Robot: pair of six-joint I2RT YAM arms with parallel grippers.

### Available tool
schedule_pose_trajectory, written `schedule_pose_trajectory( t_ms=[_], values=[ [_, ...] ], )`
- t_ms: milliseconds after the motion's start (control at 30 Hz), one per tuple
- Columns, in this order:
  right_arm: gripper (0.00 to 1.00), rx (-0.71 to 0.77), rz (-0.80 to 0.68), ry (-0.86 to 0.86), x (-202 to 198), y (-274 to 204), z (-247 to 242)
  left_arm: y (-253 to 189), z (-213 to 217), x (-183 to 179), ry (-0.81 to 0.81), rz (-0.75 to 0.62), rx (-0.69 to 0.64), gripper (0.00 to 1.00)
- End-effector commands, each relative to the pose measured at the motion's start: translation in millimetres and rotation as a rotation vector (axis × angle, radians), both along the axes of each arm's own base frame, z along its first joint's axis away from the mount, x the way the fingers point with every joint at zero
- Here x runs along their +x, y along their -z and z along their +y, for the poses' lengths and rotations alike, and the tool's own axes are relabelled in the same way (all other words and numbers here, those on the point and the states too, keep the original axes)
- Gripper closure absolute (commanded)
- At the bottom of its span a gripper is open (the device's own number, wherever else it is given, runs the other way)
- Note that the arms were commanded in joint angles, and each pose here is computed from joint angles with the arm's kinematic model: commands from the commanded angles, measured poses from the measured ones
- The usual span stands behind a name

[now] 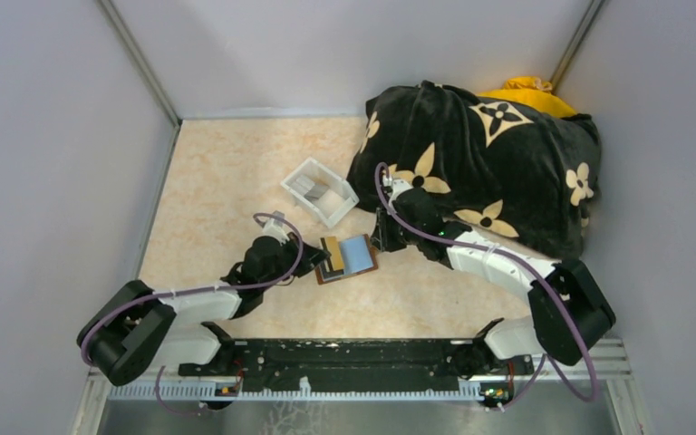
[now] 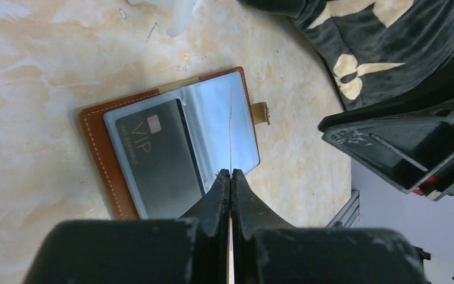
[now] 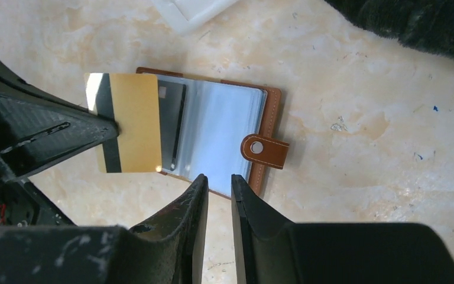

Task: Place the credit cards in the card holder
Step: Insert the credit card into the card holder.

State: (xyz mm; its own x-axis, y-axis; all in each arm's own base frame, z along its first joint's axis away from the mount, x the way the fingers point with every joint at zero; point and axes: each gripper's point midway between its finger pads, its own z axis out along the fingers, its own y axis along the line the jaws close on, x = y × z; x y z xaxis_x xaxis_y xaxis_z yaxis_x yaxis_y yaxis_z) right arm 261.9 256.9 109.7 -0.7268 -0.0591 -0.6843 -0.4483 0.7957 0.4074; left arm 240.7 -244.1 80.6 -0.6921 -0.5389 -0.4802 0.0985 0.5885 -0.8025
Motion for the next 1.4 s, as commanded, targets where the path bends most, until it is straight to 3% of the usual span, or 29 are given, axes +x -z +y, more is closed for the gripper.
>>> schedule_pose_trajectory(
  t_ms=[0,400,1367],
  values=[
    [0.79,-0.015,-0.050,0.006,13,-2,9,-21,-13,16,-0.059,-0.018,-0.065,1.00],
    [0.83,-0.048,-0.028,-0.014,16,20,22,1,-17,15,-0.103,0.066,-0.033,1.00],
    [0.85,-0.128,0.034,-0.028,21,59,33,26,-21,7,-0.035,0.109,0.046,1.00]
  ],
)
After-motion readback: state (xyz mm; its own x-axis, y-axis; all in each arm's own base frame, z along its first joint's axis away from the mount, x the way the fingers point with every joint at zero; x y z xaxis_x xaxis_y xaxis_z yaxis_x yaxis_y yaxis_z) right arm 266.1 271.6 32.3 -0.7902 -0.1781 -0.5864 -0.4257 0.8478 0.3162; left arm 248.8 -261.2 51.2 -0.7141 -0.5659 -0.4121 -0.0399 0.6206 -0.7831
